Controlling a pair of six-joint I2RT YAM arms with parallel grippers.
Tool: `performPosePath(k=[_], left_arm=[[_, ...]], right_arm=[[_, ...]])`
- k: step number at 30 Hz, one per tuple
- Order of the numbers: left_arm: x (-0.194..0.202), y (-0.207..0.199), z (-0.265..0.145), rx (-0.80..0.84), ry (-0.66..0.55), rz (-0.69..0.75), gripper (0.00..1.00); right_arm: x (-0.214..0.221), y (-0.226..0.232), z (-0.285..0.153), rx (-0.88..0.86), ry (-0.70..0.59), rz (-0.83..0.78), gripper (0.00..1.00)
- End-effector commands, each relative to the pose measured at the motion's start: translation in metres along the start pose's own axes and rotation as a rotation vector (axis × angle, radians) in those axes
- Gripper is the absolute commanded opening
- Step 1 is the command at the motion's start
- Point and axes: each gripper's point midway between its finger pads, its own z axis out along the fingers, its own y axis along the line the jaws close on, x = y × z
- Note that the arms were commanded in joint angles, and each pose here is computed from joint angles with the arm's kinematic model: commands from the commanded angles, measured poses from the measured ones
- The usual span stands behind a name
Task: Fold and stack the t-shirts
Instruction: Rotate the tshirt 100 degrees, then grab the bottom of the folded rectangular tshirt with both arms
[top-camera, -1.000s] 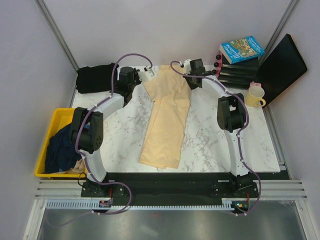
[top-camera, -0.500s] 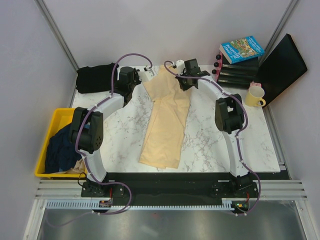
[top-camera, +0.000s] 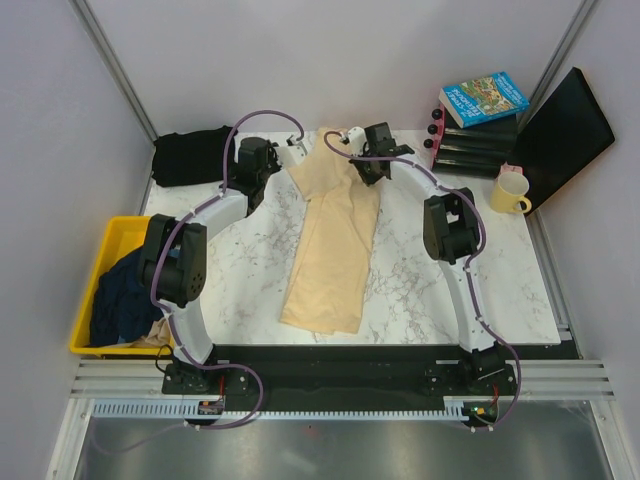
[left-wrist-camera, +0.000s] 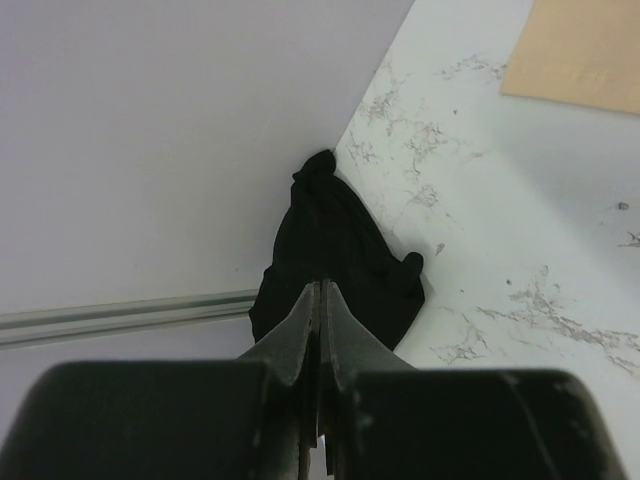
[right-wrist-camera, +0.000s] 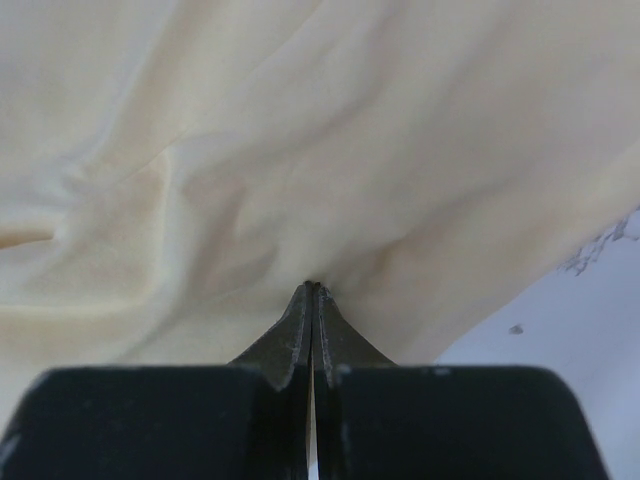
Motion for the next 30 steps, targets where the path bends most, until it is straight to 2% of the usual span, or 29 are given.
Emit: performPosePath(k=[1,10,13,14,16,17,19,20,23,27,30], left_arm=[[-0.004,0.031,-0.016,-0.089,-0.022,-0.050,0.02],[0.002,0.029,-0.005,-0.124,0.000,-0.056,0.02],[0.001,0.030,-0.005,-0.126,0.000,-0.061,0.02],[0.002,0.028,-0.005,-0.122,0.001,-0.061,0.02],[0.002,0.028,-0.007,-0.120,-0.005,-0.063,0.02],[0.002,0.028,-0.008,-0.119,-0.006,-0.063,0.02],[0.001,0.030,-0.009,-0.124,-0.010,-0.069,0.02],[0.000,0.031,-0.010,-0.127,-0.011,-0.071,0.02],[0.000,0.032,-0.010,-0.132,-0.012,-0.083,0.02],[-0.002,0.031,-0.009,-0.129,-0.023,-0.091,0.02],[-0.013,0.008,-0.017,-0.002,-0.109,-0.049,0.02]], right_arm=[[-0.001,-0.027,0.019,0.128,0.017,-0.107,0.00],[-0.027,-0.050,0.037,0.329,-0.046,-0.340,0.00],[-0.039,-0.046,0.025,0.333,-0.063,-0.339,0.00],[-0.054,-0.043,0.009,0.332,-0.091,-0.342,0.01],[-0.043,-0.029,0.002,0.284,-0.068,-0.352,0.11],[-0.057,-0.024,-0.018,0.281,-0.096,-0.355,0.27],[-0.046,-0.014,-0.028,0.243,-0.073,-0.344,0.41],[-0.058,-0.014,-0.047,0.253,-0.097,-0.336,0.51],[-0.069,-0.022,-0.084,0.307,-0.121,-0.299,0.64],[-0.077,-0.037,-0.126,0.405,-0.149,-0.248,0.73],[-0.064,-0.026,-0.142,0.348,-0.128,-0.279,0.78]])
